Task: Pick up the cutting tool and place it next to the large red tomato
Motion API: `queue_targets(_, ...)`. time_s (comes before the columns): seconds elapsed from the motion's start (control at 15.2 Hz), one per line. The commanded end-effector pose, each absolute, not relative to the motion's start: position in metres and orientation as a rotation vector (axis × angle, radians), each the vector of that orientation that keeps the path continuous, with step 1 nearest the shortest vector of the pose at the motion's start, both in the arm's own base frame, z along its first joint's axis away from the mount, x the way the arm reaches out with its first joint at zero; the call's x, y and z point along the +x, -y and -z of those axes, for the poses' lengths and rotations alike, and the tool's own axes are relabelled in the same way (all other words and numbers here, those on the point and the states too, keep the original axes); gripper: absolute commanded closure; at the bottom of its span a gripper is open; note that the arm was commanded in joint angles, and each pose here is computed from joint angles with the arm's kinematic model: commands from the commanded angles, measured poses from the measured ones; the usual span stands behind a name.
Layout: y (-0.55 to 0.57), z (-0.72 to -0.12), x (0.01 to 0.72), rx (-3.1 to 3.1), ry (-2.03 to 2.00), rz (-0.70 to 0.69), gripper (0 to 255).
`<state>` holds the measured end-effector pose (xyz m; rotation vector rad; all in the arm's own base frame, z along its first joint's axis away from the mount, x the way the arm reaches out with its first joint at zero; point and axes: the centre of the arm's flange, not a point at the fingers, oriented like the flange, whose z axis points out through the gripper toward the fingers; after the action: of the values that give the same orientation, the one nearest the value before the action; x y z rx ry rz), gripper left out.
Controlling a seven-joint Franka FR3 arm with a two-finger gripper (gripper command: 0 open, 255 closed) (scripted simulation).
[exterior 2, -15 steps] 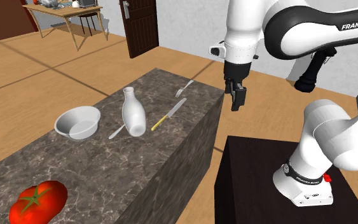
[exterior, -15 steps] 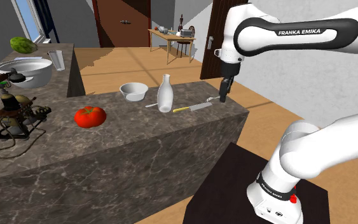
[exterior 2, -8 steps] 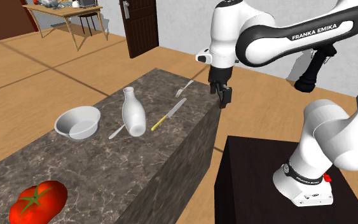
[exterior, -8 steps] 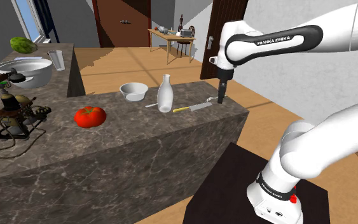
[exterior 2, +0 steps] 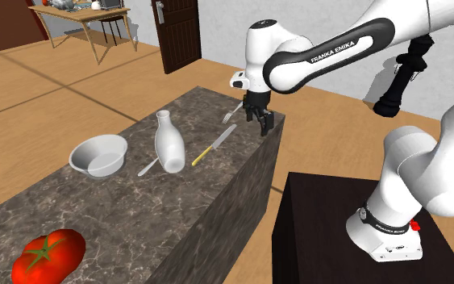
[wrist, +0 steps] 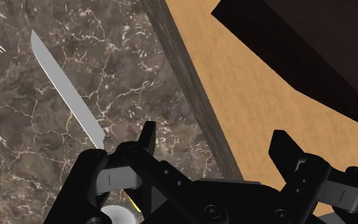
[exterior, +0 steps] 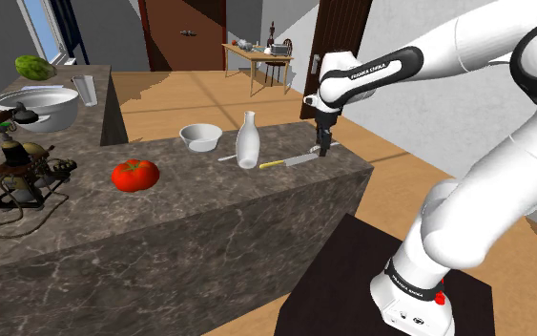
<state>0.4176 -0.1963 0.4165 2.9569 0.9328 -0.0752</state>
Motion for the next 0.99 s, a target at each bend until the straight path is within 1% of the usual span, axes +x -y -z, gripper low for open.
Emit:
queue_targets(0.0, 0.213, -0.401, 0.433, 2.927, -1.026, 0.069, 0)
queue_targets(0.92, 0.283, -0.298, 0.566, 2.678, -1.612, 0.031, 0)
